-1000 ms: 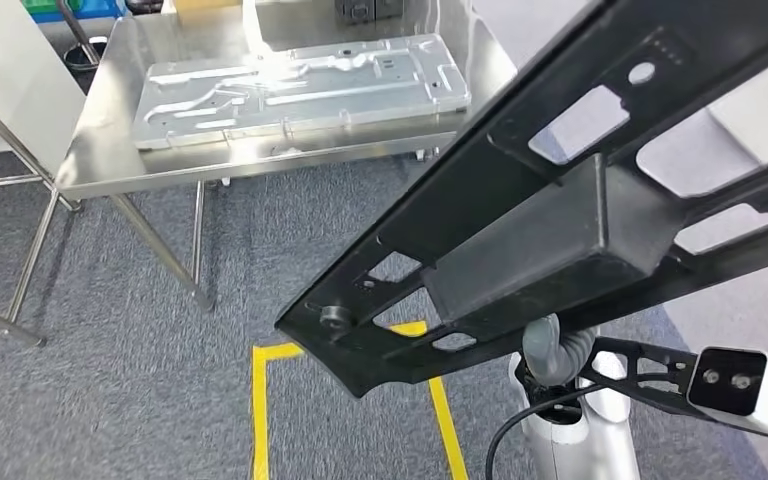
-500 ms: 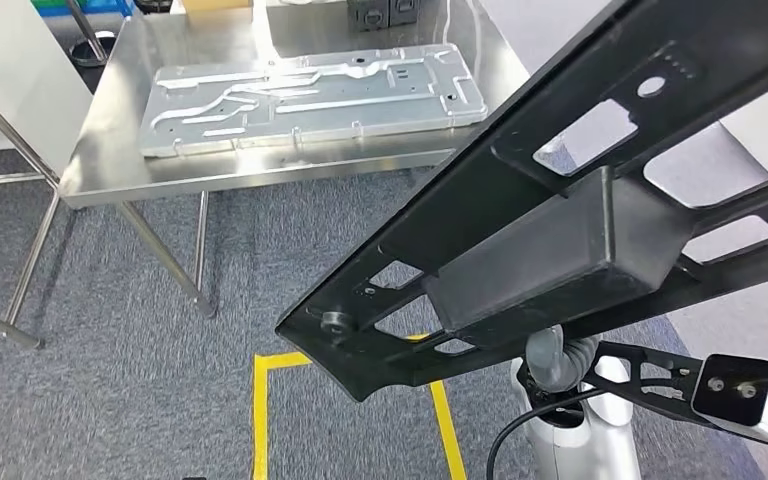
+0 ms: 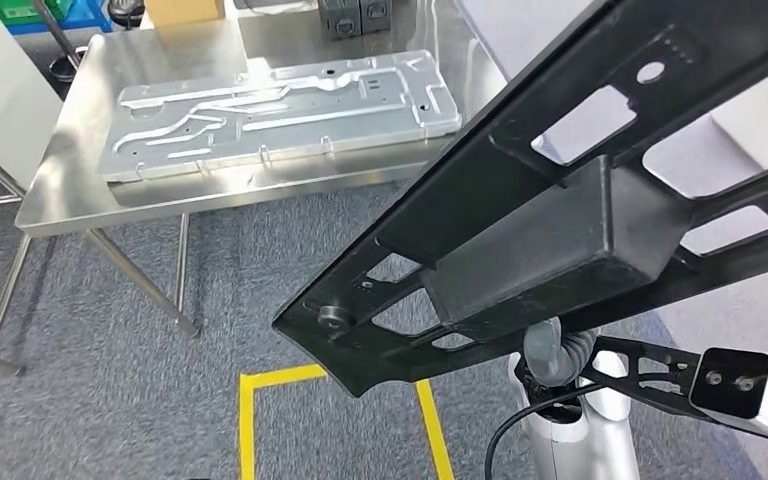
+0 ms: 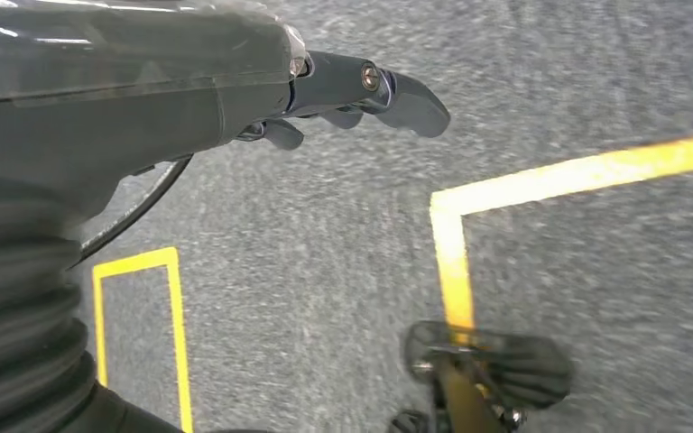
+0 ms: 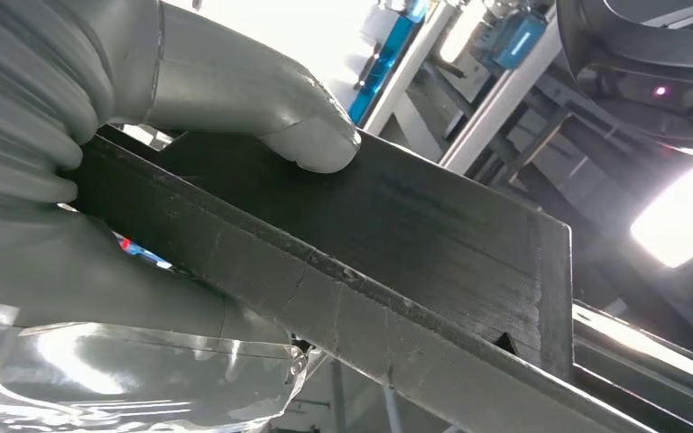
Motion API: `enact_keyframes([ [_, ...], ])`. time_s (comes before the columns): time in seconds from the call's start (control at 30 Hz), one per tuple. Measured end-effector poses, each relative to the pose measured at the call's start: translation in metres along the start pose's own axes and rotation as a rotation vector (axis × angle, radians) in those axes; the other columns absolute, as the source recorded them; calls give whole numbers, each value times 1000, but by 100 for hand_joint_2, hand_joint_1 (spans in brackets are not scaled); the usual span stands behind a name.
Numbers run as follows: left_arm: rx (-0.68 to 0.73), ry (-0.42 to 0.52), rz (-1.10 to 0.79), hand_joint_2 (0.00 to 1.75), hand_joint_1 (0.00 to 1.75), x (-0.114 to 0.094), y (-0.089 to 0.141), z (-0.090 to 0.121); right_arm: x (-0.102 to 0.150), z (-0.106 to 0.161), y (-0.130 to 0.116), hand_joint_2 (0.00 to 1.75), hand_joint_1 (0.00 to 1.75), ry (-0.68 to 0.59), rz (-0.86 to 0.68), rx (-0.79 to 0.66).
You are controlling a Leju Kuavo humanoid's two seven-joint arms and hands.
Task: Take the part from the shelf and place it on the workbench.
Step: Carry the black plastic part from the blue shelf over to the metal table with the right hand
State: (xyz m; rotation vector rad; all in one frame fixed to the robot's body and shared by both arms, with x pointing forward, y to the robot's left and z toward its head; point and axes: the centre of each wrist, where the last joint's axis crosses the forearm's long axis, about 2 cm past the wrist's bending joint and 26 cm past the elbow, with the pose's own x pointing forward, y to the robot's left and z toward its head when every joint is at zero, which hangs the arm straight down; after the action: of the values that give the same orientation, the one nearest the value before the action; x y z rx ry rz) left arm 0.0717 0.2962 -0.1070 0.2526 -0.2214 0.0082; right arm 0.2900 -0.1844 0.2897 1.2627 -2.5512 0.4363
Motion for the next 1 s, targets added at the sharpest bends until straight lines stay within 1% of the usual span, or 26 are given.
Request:
enact_keyframes([
  [0.27,-4,-2,-1,175,0,2,0,0,1,-3,-2,175,175,-1,14,0],
  [0.47,-9,0,-3,175,0,1,-2,1,0,-1,-2,175,175,20,52,-7],
  [0.63,-9,-6,-2,175,0,6,-3,0,1,-1,-2,175,175,18,77,-4],
  [0.8,-10,-6,-2,175,0,6,-3,0,2,-2,-1,175,175,13,81,0],
  [1.0,-9,2,-6,175,0,1,-3,1,1,-2,0,175,175,15,91,-5],
])
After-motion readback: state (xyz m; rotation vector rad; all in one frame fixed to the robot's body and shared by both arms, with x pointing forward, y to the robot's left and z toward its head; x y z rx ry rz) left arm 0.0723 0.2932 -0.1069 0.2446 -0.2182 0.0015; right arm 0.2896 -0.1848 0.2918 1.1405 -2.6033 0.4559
